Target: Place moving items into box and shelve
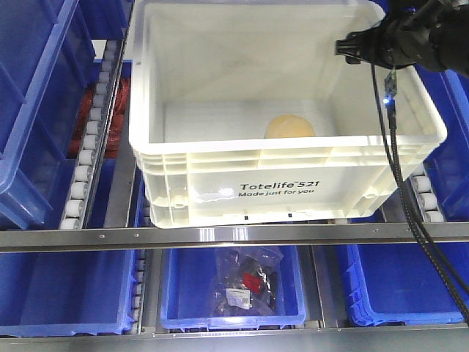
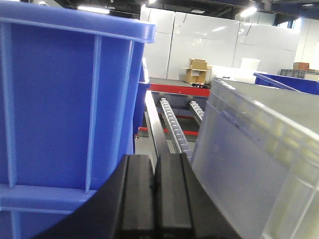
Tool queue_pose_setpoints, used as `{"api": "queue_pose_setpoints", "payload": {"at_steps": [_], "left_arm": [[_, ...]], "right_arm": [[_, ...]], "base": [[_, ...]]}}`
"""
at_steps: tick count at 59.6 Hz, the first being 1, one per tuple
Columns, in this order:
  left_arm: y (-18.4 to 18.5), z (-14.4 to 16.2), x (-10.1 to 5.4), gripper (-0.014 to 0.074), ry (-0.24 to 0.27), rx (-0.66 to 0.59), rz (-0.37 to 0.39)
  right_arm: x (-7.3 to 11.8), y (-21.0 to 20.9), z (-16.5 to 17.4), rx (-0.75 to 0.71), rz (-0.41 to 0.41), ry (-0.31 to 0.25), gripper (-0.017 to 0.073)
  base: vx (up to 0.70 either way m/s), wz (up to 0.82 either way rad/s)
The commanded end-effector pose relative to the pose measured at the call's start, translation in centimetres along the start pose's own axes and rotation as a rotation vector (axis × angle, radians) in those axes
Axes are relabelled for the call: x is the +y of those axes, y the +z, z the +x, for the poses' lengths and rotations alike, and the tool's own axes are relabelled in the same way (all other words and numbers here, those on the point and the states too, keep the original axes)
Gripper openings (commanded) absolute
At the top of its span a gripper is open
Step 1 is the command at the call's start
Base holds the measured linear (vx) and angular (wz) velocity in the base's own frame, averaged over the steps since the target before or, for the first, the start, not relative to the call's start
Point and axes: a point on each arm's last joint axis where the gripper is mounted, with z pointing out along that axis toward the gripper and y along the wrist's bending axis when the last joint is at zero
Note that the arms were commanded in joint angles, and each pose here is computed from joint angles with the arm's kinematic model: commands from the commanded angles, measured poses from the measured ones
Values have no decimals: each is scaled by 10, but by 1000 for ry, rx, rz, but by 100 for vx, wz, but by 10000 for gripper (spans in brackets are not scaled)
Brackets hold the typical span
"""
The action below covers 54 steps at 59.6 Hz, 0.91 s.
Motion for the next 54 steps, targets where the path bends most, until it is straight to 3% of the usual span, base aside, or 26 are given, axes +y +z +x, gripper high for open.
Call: {"api": "queue_pose_setpoints", "payload": {"at_steps": [1, 13, 20, 39, 47, 50, 54], "left_arm": [[-1, -1, 0, -6, 0, -72, 8], [-1, -1, 0, -6, 0, -72, 8], [-1, -1, 0, -6, 0, -72, 8], [-1, -1, 0, -6, 0, -72, 8], [-1, -1, 0, -6, 0, -72, 8], [-1, -1, 0, -6, 0, -72, 8], [-1, -1, 0, -6, 0, -72, 8]], "right_arm": [[-13, -10, -11, -40, 31, 13, 591], [-1, -23, -33, -249, -130, -1, 591], [0, -35, -40, -306, -169, 5, 591], [-15, -60, -42, -250, -75, 15, 591], [-13, -78, -43, -231, -108, -70, 591], [-11, -87, -42, -218, -141, -128, 591], [-8, -95, -40, -191, -201, -132, 590]], "base": [[0, 0], [0, 0], [0, 0], [0, 0], [0, 0], [0, 0], [0, 0]]}}
